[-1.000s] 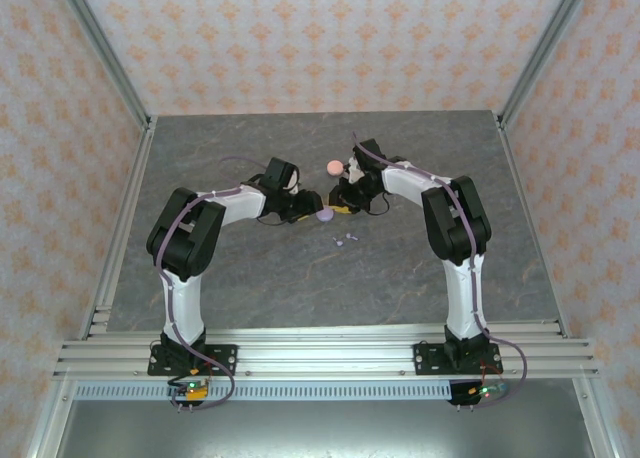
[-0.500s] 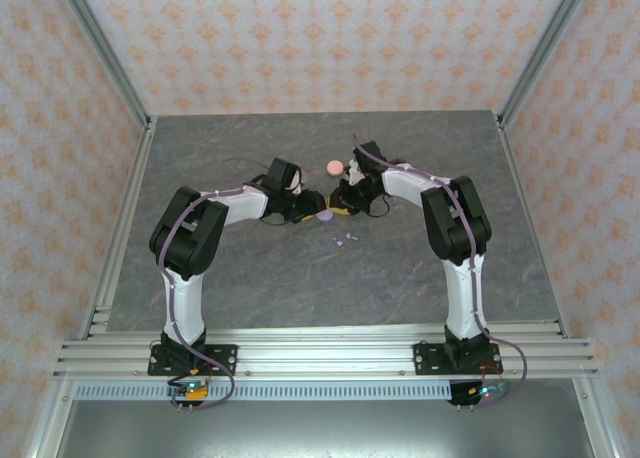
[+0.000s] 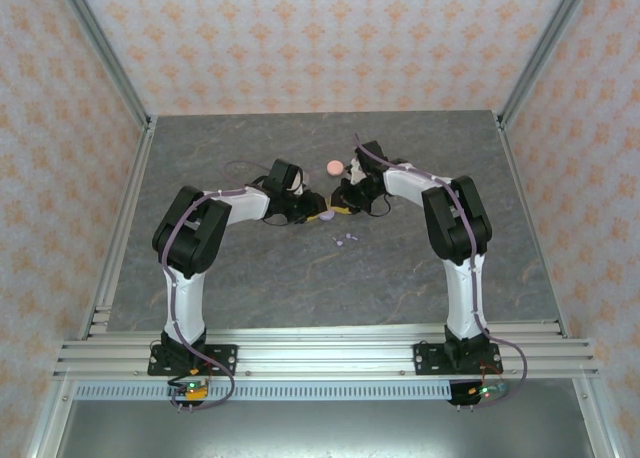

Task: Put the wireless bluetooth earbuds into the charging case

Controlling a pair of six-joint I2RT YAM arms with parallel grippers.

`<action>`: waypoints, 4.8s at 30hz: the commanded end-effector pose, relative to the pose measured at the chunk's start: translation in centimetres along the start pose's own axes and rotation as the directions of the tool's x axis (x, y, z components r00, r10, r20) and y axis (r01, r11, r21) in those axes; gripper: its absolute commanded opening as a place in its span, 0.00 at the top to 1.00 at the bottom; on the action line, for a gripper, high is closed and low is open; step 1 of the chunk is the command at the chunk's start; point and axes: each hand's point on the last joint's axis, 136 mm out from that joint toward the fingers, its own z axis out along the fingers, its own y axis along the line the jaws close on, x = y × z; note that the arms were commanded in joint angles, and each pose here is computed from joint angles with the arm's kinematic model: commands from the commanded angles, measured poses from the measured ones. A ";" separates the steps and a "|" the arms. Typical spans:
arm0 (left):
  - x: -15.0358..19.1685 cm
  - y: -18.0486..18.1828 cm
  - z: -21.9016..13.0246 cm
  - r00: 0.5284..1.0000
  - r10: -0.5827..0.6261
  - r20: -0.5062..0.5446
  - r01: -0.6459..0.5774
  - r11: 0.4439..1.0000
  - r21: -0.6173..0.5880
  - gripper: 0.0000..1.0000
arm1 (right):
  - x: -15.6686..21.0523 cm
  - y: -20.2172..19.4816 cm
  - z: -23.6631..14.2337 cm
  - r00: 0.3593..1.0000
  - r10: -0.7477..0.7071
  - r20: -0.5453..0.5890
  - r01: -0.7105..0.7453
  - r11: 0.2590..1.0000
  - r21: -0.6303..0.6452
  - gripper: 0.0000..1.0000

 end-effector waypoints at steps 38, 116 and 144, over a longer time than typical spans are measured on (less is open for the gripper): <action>-0.3 -9.8 -10.0 0.930 0.306 0.204 -0.352 0.900 0.257 0.78 | 1.0 7.6 -12.3 0.968 -0.151 0.201 0.214 0.914 -0.343 0.52; 1.3 -16.1 -19.0 0.886 0.257 0.385 -0.427 0.775 0.465 0.35 | 3.1 15.9 -19.1 0.932 -0.216 0.291 0.343 0.783 -0.519 0.79; 2.4 -18.4 -21.6 0.857 0.292 0.425 -0.488 0.728 0.482 0.61 | 6.3 19.7 -20.2 0.898 -0.321 0.300 0.437 0.728 -0.529 0.78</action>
